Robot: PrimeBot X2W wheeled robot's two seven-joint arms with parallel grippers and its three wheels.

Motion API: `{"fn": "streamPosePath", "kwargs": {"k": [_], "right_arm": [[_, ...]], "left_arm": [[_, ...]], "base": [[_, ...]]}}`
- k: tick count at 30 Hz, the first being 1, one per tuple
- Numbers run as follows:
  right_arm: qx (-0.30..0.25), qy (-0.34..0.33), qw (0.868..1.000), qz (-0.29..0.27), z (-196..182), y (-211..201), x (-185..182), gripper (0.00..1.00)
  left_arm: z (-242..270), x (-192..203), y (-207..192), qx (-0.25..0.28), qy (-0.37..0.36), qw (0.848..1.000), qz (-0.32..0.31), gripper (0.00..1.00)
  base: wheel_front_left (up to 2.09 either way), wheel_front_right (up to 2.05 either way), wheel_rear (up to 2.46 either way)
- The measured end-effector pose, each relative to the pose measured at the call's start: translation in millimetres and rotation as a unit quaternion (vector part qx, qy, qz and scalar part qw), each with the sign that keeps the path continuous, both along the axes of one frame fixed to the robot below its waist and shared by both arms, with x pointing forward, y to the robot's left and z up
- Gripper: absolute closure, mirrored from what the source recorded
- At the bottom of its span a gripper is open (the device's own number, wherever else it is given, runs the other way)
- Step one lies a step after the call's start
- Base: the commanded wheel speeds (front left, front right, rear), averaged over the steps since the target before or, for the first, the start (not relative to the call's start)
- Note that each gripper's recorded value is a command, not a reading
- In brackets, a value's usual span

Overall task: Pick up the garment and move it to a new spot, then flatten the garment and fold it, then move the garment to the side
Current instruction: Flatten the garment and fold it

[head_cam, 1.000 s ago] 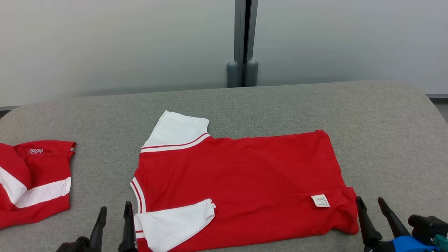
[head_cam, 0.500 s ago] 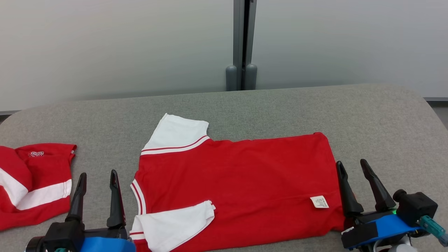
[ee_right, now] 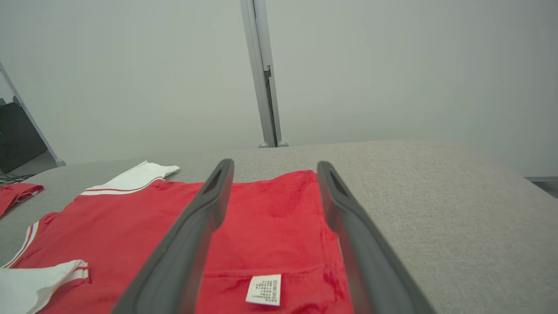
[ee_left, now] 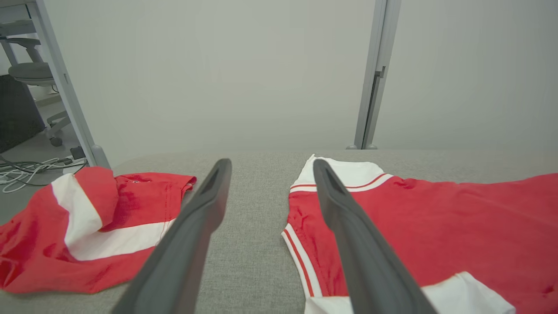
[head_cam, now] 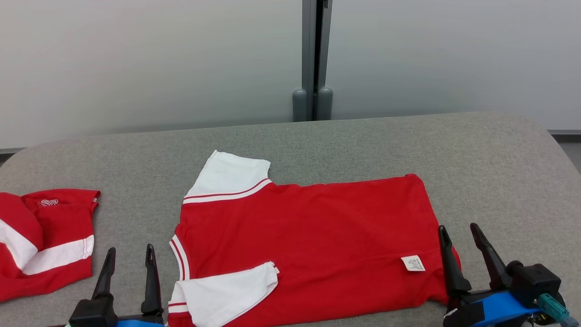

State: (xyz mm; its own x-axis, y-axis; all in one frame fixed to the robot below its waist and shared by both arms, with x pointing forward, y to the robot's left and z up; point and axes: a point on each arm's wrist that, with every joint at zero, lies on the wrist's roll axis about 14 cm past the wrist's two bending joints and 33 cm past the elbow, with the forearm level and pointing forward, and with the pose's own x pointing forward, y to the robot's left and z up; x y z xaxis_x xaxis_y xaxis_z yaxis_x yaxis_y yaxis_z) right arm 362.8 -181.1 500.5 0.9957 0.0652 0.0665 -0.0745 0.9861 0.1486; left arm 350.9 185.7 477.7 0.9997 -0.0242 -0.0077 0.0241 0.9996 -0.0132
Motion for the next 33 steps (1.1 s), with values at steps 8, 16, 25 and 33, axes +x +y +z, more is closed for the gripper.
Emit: {"fn": "streamPosePath", "kwargs": {"k": [8,16,25,33], "right_arm": [[-0.004,0.016,1.000,-0.001,-10,2,-4,0.00],[-0.009,0.027,1.000,-0.003,-18,1,-6,0.00],[-0.027,0.022,0.999,0.005,-12,-3,11,0.00],[-0.091,-0.011,0.995,0.031,23,-12,66,0.00]], "left_arm": [[-5,-2,1,-0.004,0.008,1.000,0.001,0.00],[-6,-1,1,-0.001,0.010,1.000,-0.002,0.00],[14,23,0,0.007,-0.019,1.000,-0.018,0.00],[64,94,-12,0.047,-0.080,0.993,-0.068,0.00]], "base": [[0.00,0.00,0.00],[0.00,0.00,0.00],[0.00,0.00,0.00],[0.00,0.00,0.00]]}}
